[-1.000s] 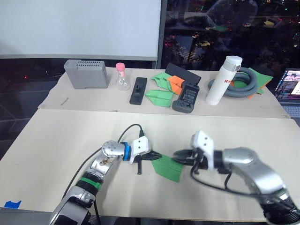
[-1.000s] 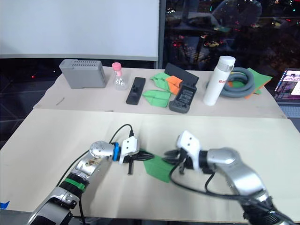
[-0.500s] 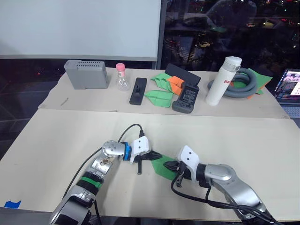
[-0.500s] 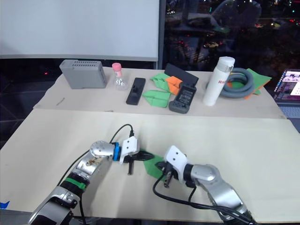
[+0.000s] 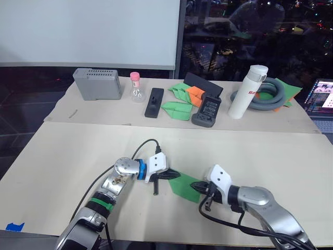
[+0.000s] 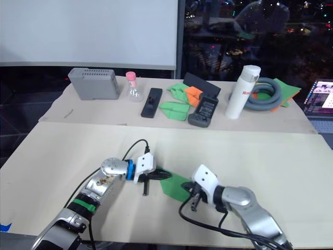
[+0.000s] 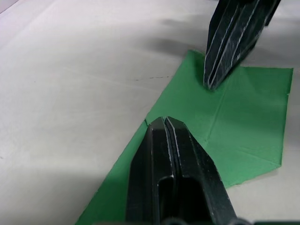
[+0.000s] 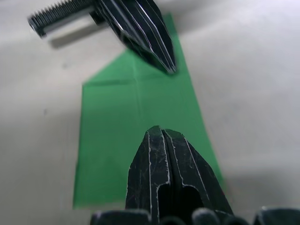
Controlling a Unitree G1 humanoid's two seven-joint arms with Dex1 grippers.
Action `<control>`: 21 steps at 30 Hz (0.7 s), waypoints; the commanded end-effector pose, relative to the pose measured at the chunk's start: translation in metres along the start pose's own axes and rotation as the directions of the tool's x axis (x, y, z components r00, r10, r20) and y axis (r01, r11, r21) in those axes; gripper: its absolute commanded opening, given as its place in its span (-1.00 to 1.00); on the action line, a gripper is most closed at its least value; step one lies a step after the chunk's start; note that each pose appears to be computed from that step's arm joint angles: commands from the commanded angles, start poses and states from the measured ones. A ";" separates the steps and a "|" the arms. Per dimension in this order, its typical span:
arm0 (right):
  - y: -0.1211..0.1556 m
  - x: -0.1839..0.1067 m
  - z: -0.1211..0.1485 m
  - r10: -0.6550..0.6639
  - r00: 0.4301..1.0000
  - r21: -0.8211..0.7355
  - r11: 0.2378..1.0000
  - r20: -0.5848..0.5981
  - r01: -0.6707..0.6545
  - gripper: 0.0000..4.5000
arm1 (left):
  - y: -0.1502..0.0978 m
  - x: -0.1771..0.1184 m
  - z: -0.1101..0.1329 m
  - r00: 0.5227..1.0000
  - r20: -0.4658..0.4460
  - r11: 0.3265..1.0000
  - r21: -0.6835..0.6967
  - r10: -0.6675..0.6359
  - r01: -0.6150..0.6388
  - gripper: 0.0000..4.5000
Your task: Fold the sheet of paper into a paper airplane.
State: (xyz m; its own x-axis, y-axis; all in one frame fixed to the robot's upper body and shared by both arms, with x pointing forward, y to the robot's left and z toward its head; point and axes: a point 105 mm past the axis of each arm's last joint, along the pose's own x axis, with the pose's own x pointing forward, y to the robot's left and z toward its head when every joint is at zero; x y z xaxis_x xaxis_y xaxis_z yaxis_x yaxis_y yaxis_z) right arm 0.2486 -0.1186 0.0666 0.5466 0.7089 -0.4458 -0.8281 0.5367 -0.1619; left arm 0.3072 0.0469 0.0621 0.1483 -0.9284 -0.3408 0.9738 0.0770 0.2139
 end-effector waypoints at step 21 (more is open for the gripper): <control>0.001 0.011 0.038 0.022 0.979 -0.176 0.984 0.205 0.015 -0.97 | -0.017 0.004 -0.014 0.999 -0.030 0.998 -0.043 -0.045 0.043 -1.00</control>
State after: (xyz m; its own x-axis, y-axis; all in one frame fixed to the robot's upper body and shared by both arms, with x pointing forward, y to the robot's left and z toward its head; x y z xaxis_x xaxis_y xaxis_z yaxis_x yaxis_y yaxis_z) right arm 0.2578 -0.0980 0.0880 0.5470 0.7893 -0.2790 -0.8334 0.4824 -0.2695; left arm 0.2996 0.0420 0.0596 0.1222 -0.9371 -0.3269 0.9781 0.0578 0.1999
